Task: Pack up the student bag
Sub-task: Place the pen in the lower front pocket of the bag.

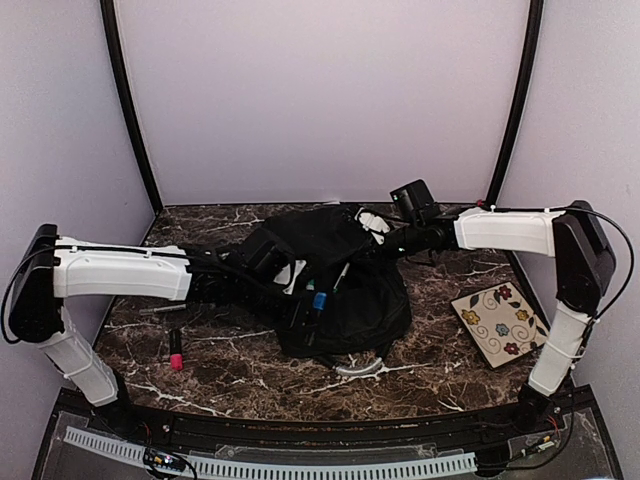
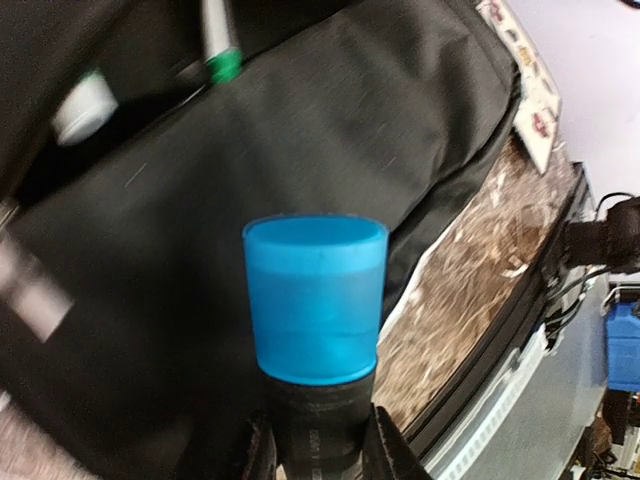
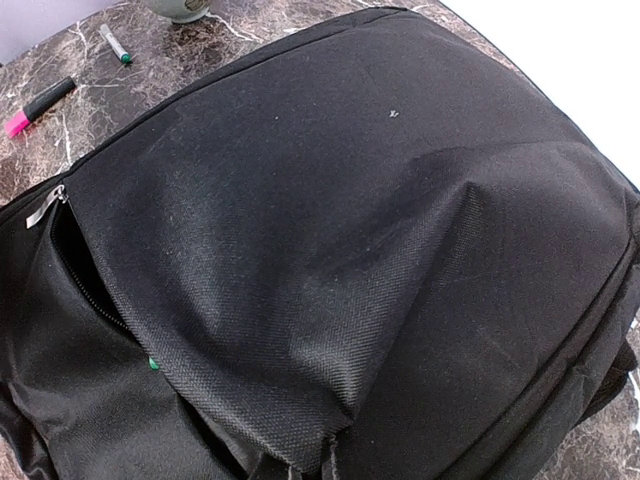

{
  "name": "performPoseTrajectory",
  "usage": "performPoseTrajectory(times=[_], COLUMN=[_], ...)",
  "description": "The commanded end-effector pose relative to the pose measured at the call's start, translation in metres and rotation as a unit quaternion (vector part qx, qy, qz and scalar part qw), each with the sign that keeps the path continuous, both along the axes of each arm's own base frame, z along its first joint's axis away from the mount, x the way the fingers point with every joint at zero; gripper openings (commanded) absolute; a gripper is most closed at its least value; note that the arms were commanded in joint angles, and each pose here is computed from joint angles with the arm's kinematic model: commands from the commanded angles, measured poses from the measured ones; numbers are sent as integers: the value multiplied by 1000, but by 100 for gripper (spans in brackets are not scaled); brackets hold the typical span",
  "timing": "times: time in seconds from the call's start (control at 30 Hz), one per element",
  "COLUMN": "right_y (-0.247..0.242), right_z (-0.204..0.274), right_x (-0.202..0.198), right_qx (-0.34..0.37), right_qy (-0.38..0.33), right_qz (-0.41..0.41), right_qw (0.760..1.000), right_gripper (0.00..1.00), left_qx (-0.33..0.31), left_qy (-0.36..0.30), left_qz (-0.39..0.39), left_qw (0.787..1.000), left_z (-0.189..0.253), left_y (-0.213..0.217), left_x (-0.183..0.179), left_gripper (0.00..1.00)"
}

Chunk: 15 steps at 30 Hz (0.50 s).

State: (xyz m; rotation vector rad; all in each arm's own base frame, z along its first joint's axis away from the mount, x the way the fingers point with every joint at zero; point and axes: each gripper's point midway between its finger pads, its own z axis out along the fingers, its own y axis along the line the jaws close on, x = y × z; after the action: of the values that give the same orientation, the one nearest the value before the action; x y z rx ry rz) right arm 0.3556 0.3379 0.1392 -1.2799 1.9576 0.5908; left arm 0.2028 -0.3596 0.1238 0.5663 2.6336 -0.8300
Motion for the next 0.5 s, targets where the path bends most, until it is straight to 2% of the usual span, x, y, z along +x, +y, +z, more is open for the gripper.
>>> performPoseTrajectory(times=[0.0,0.2,0.47], right_y=[25,25,26], right_z=[21,28,36], right_x=[-9,-11,-14], right_qx=[47,52,64], right_qy=[2,-2,1], right_qz=[36,37,40], right_qw=[998,998,997], right_gripper=[4,4,4], left_qx=[-90,-95,-104], left_qy=[-19,-2,29], left_qz=[1,76,174], left_qw=[996,993,979], left_z=[19,0,-29], left_y=[-57,-85,-86], left_x=[27,62,98], left_gripper=[16,15,15])
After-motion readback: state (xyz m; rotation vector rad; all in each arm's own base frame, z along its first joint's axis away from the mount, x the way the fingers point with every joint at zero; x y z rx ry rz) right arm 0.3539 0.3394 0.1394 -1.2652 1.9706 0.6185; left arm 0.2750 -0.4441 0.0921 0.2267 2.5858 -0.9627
